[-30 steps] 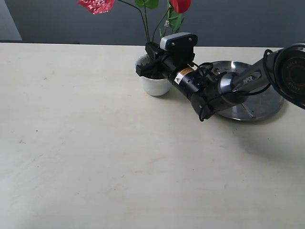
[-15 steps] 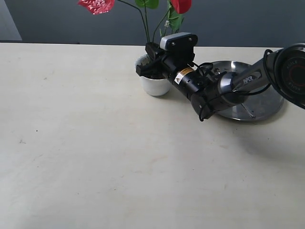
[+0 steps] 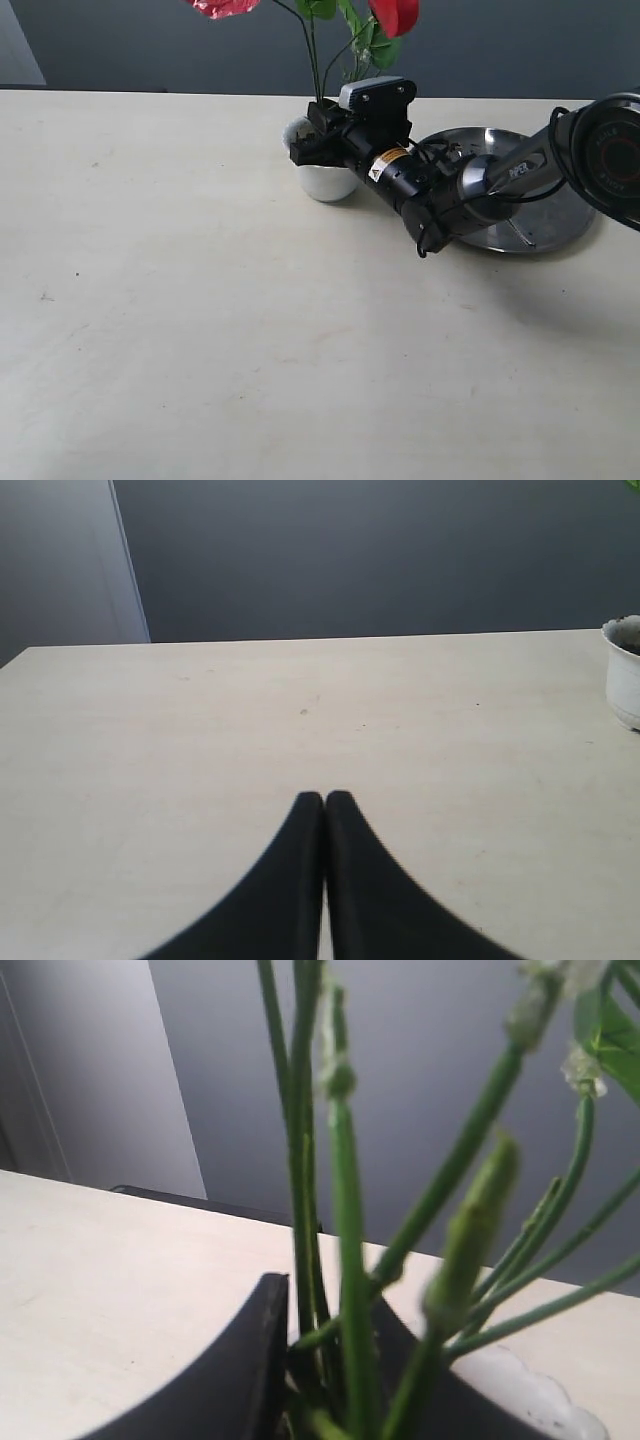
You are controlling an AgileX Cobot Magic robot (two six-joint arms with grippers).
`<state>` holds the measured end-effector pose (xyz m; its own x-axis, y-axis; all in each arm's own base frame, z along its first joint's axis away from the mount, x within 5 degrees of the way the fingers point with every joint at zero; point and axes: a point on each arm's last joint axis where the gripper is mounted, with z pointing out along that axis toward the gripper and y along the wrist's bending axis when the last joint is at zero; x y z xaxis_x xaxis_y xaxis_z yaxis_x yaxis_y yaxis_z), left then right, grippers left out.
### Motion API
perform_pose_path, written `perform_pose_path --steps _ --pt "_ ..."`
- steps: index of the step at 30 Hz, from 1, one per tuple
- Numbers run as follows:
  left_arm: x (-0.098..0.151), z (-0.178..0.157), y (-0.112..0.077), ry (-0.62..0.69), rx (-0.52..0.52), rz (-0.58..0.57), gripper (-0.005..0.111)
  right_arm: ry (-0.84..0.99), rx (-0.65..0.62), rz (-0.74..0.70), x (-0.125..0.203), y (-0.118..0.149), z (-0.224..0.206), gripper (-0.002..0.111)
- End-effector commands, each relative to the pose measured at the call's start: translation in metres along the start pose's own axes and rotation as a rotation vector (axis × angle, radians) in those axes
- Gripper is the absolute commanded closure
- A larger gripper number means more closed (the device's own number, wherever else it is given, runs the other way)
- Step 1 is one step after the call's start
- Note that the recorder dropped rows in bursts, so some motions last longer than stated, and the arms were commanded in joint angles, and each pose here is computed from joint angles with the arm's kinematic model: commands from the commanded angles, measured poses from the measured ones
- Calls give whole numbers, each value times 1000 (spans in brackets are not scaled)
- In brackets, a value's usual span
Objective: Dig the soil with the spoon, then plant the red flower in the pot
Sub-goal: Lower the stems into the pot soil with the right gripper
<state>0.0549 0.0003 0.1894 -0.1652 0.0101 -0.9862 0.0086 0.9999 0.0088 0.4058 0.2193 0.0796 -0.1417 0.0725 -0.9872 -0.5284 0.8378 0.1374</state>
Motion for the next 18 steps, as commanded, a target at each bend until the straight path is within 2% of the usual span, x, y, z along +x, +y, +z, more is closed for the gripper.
perform_pose_path --steps 1,13,15,18 --pt "-1 0 0 -7 7 -2 105 356 38 -4 57 -6 -15 88" --pt "-1 0 0 -7 7 -2 105 342 36 9 51 -4 -14 87" --pt "-1 0 0 -7 7 -2 105 341 34 7 51 -4 -14 79" --pt "-1 0 0 -7 7 -2 105 339 33 6 51 -4 -14 61"
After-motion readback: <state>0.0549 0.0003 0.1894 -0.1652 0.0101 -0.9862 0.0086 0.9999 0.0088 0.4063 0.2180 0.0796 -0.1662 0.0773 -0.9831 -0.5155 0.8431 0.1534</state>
